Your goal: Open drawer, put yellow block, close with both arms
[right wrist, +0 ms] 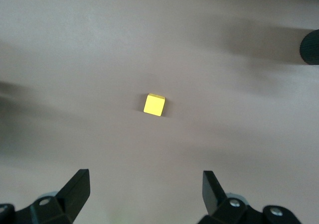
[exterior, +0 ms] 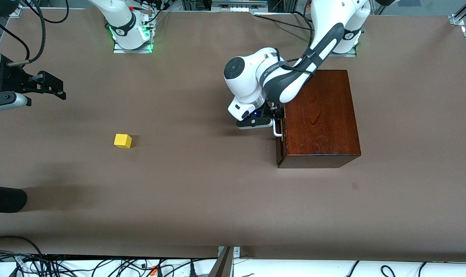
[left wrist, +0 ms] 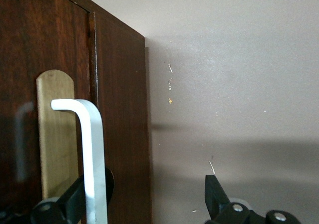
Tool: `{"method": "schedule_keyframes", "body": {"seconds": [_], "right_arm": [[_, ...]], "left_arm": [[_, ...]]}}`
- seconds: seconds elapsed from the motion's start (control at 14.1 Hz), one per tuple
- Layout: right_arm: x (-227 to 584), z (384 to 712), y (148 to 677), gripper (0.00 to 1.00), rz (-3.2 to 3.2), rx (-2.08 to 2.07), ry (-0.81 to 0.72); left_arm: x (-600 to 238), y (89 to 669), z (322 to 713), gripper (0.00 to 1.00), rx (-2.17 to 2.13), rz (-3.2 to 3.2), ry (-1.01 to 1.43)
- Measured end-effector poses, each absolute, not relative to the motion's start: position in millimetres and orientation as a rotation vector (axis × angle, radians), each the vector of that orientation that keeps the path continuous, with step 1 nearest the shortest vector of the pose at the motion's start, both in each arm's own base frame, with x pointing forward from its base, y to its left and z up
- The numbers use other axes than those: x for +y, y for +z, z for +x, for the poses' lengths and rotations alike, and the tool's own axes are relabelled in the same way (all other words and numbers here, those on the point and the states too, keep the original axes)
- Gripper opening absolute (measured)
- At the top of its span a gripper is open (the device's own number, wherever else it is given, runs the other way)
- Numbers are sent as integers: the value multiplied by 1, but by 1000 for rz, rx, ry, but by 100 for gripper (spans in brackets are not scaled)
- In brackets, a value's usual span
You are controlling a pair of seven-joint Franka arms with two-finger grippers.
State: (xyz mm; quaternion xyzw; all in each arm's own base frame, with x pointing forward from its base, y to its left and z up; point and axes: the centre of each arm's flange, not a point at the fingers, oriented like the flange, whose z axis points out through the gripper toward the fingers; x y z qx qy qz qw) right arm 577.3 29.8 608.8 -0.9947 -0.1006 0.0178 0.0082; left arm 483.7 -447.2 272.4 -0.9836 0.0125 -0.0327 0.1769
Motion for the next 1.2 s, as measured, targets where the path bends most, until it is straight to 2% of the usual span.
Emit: {"method": "schedule_keyframes", "body": {"seconds": [1.2], "right_arm": [[28, 580, 610, 100, -3111, -310, 24]], "left_arm": [[-459, 278, 481, 100, 28, -2821, -128]]}}
